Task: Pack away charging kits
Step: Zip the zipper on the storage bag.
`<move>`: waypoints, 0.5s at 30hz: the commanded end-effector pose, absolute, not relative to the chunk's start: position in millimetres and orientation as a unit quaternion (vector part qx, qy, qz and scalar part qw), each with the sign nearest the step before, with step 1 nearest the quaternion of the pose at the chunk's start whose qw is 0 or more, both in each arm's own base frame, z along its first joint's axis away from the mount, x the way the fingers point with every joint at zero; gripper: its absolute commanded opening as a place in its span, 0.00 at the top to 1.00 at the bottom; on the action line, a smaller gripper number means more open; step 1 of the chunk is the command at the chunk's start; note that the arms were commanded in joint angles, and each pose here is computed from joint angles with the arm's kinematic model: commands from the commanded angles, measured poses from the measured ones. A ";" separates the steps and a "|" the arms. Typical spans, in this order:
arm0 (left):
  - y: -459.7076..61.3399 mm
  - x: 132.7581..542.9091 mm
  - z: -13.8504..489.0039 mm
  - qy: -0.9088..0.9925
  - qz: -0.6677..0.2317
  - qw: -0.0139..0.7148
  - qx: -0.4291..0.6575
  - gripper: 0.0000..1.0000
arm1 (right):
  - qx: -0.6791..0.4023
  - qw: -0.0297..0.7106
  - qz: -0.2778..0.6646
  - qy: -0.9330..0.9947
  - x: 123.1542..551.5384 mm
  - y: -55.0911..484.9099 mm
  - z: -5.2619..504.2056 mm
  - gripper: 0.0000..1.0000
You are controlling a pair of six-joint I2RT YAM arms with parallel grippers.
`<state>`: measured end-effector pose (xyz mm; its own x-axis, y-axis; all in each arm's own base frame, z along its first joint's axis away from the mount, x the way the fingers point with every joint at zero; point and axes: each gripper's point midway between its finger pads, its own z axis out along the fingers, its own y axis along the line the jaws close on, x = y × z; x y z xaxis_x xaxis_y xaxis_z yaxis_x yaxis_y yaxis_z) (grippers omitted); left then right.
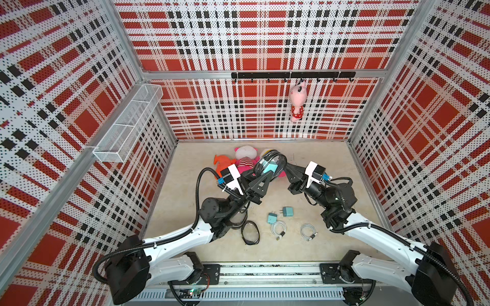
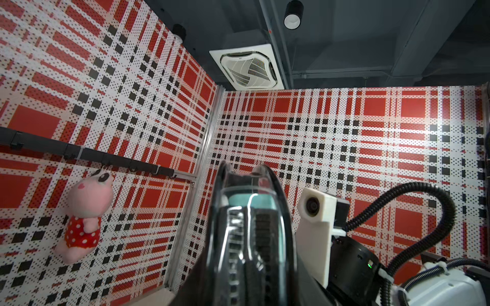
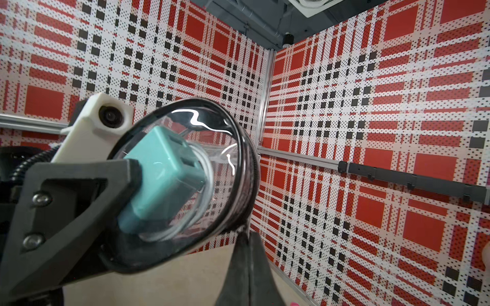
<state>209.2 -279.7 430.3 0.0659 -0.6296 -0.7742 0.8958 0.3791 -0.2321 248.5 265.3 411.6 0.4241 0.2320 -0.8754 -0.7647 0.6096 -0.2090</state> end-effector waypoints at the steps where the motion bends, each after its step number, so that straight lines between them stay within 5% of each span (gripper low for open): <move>1: -279.5 208.1 422.5 0.458 -0.538 0.689 0.163 1.00 | -0.310 0.806 0.241 0.443 266.8 252.6 414.6 1.00; 15: -281.4 206.5 385.6 0.557 -0.506 0.634 0.180 1.00 | -0.366 0.823 0.155 0.405 264.9 247.3 409.5 1.00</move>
<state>209.7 -280.3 396.0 -0.0888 -0.4830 -0.8711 0.8514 0.4170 -0.3180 264.4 262.1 391.0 0.5513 -0.0010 -0.8343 -0.6408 0.6399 -0.4242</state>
